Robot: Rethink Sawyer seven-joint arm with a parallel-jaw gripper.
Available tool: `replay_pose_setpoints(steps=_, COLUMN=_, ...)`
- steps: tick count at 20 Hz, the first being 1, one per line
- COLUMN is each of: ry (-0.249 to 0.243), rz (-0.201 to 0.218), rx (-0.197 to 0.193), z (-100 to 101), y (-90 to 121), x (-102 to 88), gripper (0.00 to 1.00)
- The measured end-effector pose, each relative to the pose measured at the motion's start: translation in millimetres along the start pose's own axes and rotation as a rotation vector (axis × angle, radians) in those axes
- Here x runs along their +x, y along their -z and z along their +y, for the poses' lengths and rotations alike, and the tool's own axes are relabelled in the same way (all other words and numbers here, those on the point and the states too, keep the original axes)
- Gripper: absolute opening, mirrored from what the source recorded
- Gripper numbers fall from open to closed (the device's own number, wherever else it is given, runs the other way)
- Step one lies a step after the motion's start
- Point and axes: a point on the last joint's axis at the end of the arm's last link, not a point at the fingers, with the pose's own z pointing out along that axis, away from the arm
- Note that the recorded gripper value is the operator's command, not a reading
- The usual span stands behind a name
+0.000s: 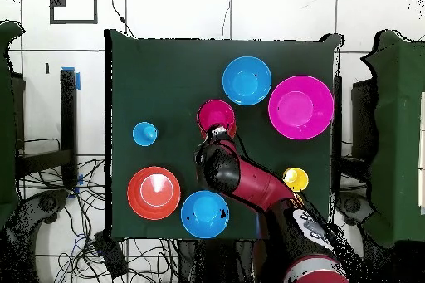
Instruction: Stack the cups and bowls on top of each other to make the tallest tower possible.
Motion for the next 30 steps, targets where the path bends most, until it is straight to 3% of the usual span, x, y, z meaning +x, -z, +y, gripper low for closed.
replay_pose_setpoints(steps=9, ry=-0.035, rz=0.014, rx=0.015, z=1.1, y=-0.3, x=-0.1, gripper=0.00)
replay_pose_setpoints(steps=21, ry=-0.070, rz=0.110, rx=0.098, z=-4.7, y=8.4, x=5.1, gripper=0.00)
replay_pose_setpoints(steps=30, ry=-0.062, rz=0.109, rx=0.107, z=-5.4, y=10.1, x=8.5, gripper=0.00)
